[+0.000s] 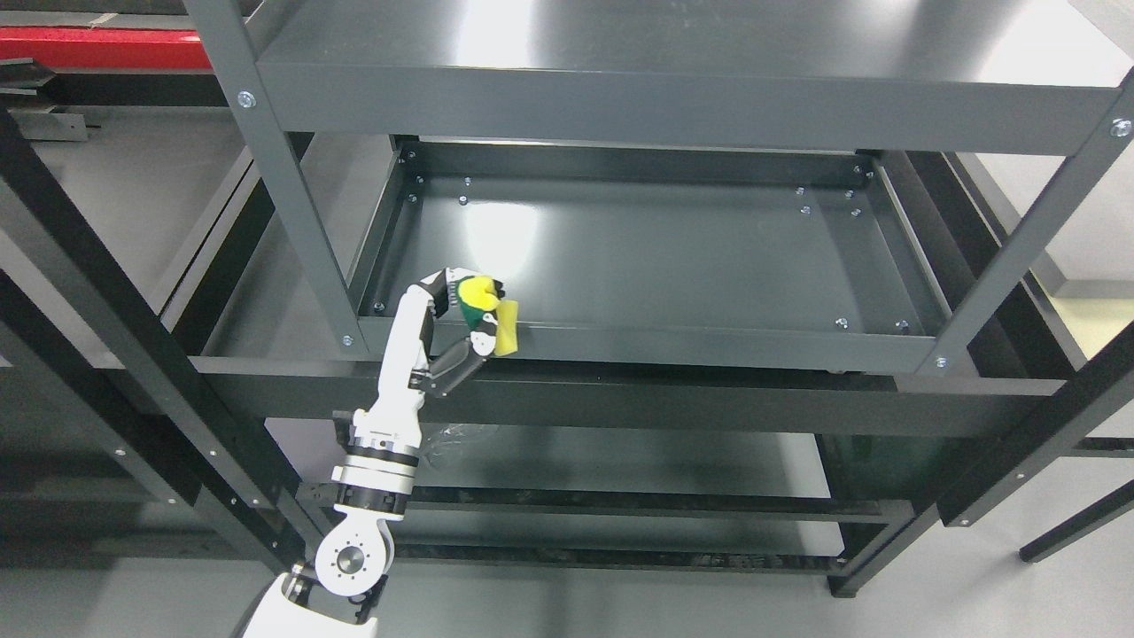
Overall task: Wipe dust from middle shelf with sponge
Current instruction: 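Withdraw the left hand holding the sponge down out of the shelf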
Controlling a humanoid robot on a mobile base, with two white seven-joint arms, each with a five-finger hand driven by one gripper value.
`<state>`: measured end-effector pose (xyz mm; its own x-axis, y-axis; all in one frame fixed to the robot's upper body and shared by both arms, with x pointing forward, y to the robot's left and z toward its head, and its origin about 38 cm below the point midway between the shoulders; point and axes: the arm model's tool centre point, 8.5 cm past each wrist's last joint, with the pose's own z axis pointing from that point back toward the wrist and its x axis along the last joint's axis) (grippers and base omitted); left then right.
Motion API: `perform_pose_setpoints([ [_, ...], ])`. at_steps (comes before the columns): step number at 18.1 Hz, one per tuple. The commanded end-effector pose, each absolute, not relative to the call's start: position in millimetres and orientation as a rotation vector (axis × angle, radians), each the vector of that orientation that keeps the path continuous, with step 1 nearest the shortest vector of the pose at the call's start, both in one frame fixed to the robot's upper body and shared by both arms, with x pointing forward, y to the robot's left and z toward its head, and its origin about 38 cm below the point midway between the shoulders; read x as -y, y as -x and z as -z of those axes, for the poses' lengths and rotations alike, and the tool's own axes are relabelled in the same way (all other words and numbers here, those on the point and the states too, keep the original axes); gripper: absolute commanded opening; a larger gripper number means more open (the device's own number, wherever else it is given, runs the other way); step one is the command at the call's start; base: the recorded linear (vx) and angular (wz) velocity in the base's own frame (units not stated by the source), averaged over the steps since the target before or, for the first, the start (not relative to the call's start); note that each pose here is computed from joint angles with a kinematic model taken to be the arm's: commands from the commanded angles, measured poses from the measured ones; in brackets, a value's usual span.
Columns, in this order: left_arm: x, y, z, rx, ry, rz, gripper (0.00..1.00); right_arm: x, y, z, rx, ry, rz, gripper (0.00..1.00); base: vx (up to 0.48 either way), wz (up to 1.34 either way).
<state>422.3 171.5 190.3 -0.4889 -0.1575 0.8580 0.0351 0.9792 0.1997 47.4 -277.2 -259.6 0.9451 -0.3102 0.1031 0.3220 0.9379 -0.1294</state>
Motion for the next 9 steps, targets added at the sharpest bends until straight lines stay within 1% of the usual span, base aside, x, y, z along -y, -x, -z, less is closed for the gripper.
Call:
perform_pose_setpoints([
  [1,-212.4,-401.9,-232.0,2.141,-0.118,0.027,0.0,287.3,-46.0,258.8,0.029,0.152,0.324,1.0,0.0,0.0],
  [3,-217.4,-401.9,-230.9,2.135,-0.101,0.002,0.0,287.3,-45.9,258.8,0.027,0.152,0.324,1.0,0.0,0.0],
  [9,-209.8,-395.8,-212.7,2.084,-0.064,0.009,0.0,287.3,-46.0,258.8,0.029,0.152,0.324,1.0,0.0,0.0],
])
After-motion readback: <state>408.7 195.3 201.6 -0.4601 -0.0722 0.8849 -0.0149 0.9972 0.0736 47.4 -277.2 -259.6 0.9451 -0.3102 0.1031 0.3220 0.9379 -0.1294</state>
